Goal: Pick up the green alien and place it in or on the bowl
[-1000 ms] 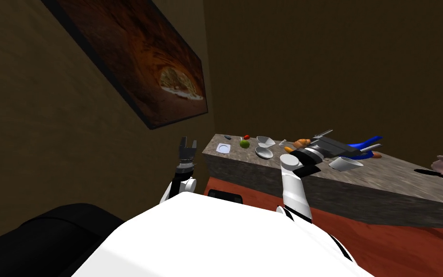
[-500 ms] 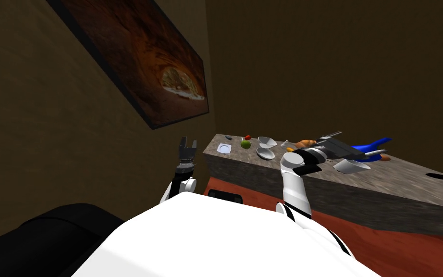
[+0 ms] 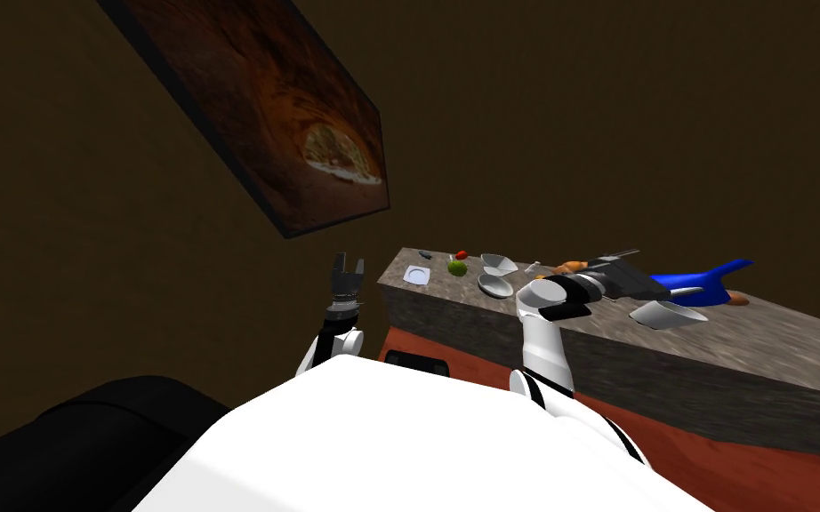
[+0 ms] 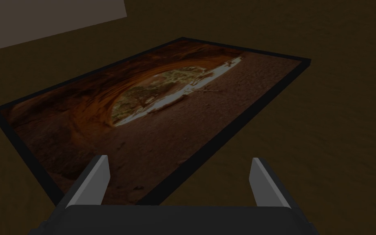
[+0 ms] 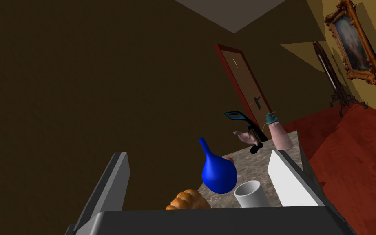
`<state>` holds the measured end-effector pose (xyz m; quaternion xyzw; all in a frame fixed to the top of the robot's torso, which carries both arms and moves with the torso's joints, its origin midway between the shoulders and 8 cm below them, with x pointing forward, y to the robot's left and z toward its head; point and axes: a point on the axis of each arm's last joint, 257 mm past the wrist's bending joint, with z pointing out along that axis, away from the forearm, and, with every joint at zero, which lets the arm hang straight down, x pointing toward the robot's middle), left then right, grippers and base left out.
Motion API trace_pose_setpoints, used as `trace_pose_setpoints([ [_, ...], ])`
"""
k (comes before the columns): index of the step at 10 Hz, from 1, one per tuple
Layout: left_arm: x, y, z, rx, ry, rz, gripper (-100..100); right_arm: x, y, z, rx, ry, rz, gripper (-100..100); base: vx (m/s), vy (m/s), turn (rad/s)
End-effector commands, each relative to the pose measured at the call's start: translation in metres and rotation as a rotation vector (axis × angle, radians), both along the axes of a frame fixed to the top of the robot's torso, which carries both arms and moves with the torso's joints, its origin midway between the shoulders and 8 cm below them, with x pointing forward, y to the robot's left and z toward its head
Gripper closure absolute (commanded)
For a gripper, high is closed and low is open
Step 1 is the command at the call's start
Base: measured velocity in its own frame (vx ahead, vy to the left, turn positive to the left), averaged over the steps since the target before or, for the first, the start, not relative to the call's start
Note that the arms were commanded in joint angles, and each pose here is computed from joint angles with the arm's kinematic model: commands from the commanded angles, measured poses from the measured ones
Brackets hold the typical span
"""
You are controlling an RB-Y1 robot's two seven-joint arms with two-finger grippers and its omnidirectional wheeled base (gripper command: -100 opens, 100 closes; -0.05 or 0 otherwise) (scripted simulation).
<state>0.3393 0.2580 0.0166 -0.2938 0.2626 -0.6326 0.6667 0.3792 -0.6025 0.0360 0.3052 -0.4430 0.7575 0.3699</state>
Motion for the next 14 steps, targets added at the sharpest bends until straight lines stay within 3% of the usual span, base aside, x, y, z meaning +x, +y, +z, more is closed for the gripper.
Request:
trace_pose_setpoints([
  [1,0.000,0.000,0.000,0.000,0.000,0.000,0,0.000,-0.005,-0.008,0.058,-0.039,-0.002,-100,0.012,0.006,0.052],
  [14,0.000,0.000,0.000,0.000,0.000,0.000,0,0.031,-0.013,-0.088,0.471,-0.206,0.054,-100,0.010,-0.002,0.054],
])
